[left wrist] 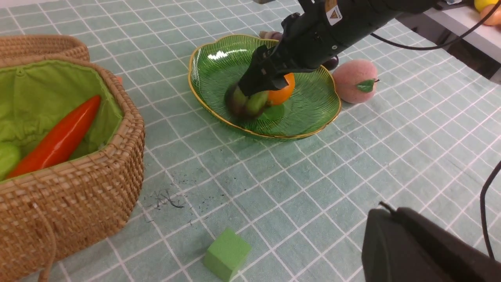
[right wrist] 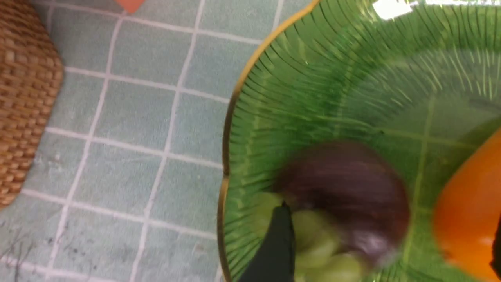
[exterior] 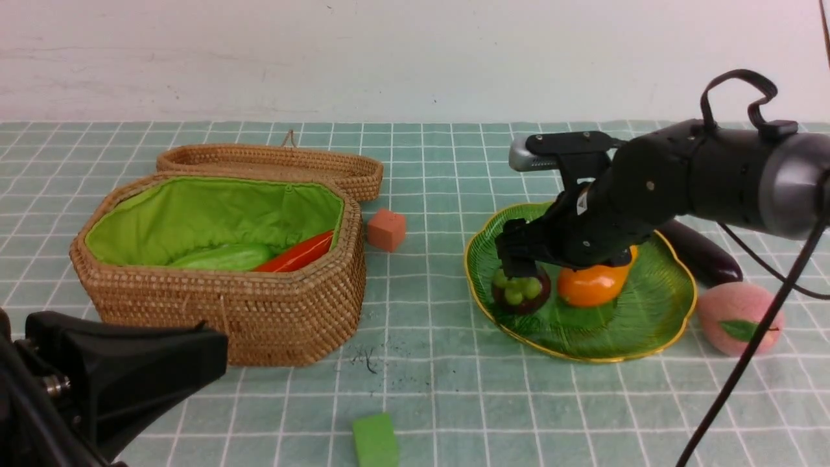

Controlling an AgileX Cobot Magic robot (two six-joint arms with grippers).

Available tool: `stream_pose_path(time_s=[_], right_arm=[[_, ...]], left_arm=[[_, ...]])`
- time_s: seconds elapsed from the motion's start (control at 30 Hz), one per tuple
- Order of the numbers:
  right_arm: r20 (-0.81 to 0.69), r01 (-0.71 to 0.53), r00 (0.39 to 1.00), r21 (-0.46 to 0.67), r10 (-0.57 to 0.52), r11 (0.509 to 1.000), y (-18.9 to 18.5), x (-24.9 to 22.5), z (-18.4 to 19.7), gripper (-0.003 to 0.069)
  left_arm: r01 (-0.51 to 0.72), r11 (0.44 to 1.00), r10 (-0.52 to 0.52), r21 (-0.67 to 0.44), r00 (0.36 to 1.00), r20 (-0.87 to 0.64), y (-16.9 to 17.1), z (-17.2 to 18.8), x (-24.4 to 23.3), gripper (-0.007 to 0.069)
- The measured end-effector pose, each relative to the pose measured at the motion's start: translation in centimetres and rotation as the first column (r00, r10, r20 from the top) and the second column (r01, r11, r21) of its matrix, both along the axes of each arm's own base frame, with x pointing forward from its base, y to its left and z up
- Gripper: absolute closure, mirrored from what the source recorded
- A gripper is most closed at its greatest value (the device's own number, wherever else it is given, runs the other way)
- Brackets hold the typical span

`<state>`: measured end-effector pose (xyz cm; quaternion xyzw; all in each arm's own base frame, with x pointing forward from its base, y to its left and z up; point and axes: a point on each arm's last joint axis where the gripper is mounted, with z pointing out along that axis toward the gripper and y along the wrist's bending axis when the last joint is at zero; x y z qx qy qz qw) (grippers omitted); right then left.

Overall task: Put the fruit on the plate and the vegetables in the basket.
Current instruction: Use the right arm to grab a mangosteen and put it into the right plate, then grab a peach with your right arm and put it on the plate on the right

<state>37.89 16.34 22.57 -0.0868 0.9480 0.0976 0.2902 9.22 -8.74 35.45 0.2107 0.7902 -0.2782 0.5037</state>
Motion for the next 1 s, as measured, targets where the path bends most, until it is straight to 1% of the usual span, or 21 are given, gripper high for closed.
stream_pose_path(time_s=[0.07,0.17,0.23,0.33,0.37,0.43,0.5,0.53,0.57,0.6,0.7,0.73,0.83,0.9,1.0], right_arm=[[-0.011,0.004,1.000,0.005,-0.004,1.000,-0.1,-0.4,0.6,-0.0017],[-0.030,0.010,1.000,0.020,-0.010,1.000,-0.4,-1.3,2.2,0.0018],[-0.049,0.011,0.999,0.009,-0.010,1.000,-1.2,-2.7,4.3,0.0079],[-0.093,0.036,0.995,-0.068,-0.042,0.997,-3.9,-4.4,6.8,0.0151],[-0.128,0.055,0.989,-0.117,-0.071,0.992,-5.3,-4.9,7.3,0.0173],[-0.177,0.111,0.974,-0.174,-0.142,0.978,-8.2,-5.7,7.9,0.0190],[-0.227,0.167,0.950,-0.211,-0.215,0.963,-10.8,-6.6,7.5,0.0197],[-0.252,0.194,0.935,-0.227,-0.250,0.954,-12.4,-7.2,7.0,0.0195],[-0.258,0.188,0.934,-0.231,-0.246,0.955,-12.5,-7.3,6.9,0.0194],[-0.271,0.170,0.933,-0.250,-0.237,0.953,-13.6,-7.7,6.0,0.0181],[-0.239,0.079,0.960,-0.273,-0.147,0.959,-15.0,-7.4,4.5,0.0127],[-0.224,0.072,0.965,-0.273,-0.136,0.959,-15.1,-7.2,4.4,0.0117],[-0.159,0.010,0.986,-0.293,-0.059,0.956,-15.8,-5.8,3.3,0.0013],[-0.157,-0.032,0.987,-0.314,-0.019,0.949,-15.8,-5.4,2.7,-0.0010],[-0.181,-0.112,0.982,-0.346,0.051,0.931,-15.8,-4.6,1.4,-0.0017]], left_arm=[[0.003,1.000,-0.003,0.005,1.000,0.005,0.0,0.0,0.0,0.0638],[0.006,1.000,-0.006,0.010,1.000,0.008,0.0,0.0,0.0,0.0638],[0.008,1.000,-0.008,0.012,1.000,0.009,0.0,0.0,0.0,0.0638],[0.015,0.999,-0.015,0.028,1.000,0.022,0.0,0.0,0.0,0.0638],[0.019,0.999,-0.020,0.037,0.999,0.030,0.0,0.0,0.0,0.0638],[0.028,0.998,-0.030,0.058,0.999,0.045,0.0,-0.1,0.0,0.0638],[0.034,0.997,-0.038,0.075,0.998,0.051,0.0,-0.1,0.0,0.0638],[0.036,0.996,-0.040,0.081,0.998,0.051,0.0,-0.2,-0.1,0.0638],[0.036,0.996,-0.040,0.082,0.998,0.051,0.0,-0.2,-0.1,0.0638],[0.037,0.996,-0.041,0.085,0.998,0.048,0.0,-0.2,-0.1,0.0638],[0.038,0.995,-0.042,0.087,0.998,0.046,0.0,-0.2,-0.1,0.0638],[0.038,0.995,-0.042,0.087,0.998,0.046,0.0,-0.2,-0.1,0.0638],[0.039,0.995,-0.044,0.090,0.998,0.047,0.0,-0.2,-0.1,0.0638],[0.039,0.995,-0.044,0.090,0.998,0.047,0.0,-0.2,-0.1,0.0638],[0.039,0.995,-0.044,0.090,0.998,0.047,0.0,-0.2,-0.1,0.0638]])
